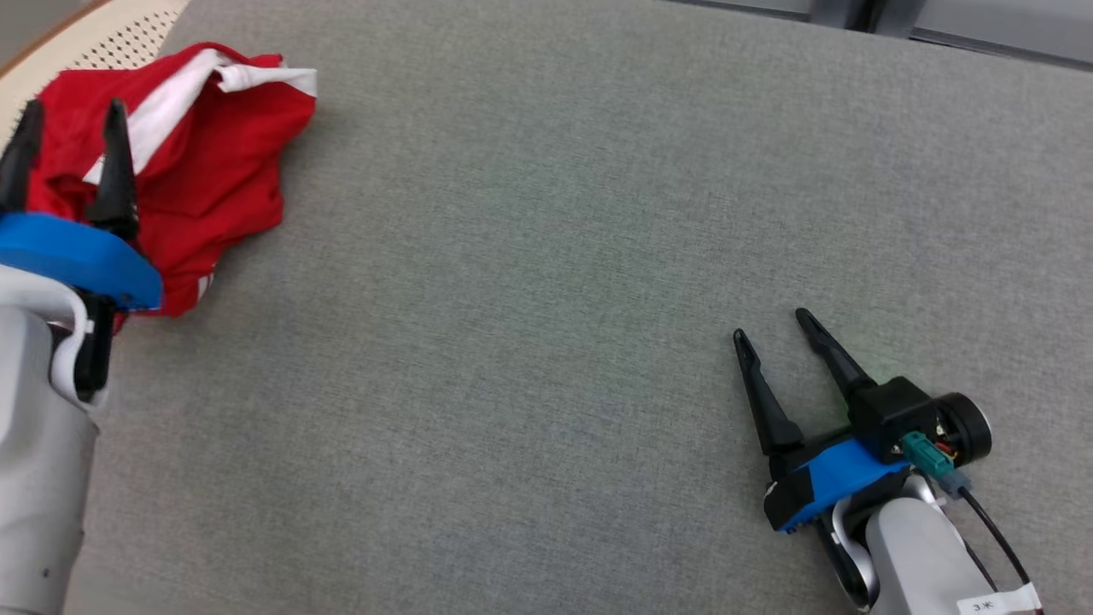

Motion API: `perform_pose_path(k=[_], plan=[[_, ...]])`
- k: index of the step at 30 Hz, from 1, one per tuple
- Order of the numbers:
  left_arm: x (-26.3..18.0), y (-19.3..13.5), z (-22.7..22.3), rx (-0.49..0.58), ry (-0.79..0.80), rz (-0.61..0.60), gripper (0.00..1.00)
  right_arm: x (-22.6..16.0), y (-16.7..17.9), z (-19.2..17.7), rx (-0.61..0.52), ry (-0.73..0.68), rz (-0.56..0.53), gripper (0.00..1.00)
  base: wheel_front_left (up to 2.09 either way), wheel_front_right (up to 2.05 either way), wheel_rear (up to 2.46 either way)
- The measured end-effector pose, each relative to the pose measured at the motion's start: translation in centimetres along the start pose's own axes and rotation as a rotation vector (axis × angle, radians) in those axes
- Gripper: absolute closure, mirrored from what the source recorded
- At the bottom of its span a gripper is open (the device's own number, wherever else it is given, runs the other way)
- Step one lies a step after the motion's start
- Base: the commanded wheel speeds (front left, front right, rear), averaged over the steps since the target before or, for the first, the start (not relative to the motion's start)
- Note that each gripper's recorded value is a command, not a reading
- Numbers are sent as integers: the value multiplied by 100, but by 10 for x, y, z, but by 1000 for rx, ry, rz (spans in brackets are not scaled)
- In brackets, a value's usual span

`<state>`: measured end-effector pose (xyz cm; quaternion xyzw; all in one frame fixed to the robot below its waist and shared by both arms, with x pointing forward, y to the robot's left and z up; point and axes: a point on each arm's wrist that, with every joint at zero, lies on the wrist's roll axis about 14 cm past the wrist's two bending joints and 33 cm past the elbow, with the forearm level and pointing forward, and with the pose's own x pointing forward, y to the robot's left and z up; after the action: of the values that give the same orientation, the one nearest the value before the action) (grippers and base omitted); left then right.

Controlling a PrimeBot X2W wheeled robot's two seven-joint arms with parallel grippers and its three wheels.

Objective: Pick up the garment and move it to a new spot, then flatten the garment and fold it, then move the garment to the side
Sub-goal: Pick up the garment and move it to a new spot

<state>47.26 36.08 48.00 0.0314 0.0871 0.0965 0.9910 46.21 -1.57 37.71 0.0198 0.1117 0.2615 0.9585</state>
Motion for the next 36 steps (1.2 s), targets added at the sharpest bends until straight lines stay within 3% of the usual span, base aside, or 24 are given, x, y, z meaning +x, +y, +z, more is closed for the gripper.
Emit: perform_pose_path(k=[11, 12, 13, 14, 21, 27, 36], plan=[[15, 7, -80, -50, 398, 59, 0, -5, -23, 1, 16, -13, -68, 0, 0, 0, 0], [13, 6, -85, -58, 418, 59, 17, -5, -24, 1, 17, -13, -71, 0, 0, 0, 0], [12, 4, -88, -68, 430, 60, 82, -6, -25, 1, 18, -13, -73, 0, 0, 0, 0], [11, 3, -91, -73, 441, 60, 100, -6, -26, 1, 18, -13, -75, 0, 0, 0, 0], [9, 5, -76, -82, 378, 59, 100, -7, -26, 7, 18, -21, -82, 0, 0, 0, 0], [26, -2, 11, 3, 82, -10, 100, -16, -21, 18, 19, -39, -81, 0, 0, 0, 0], [31, -100, 148, 137, -309, -297, 100, -46, -28, 37, 67, -83, -139, 0, 0, 0, 0]])
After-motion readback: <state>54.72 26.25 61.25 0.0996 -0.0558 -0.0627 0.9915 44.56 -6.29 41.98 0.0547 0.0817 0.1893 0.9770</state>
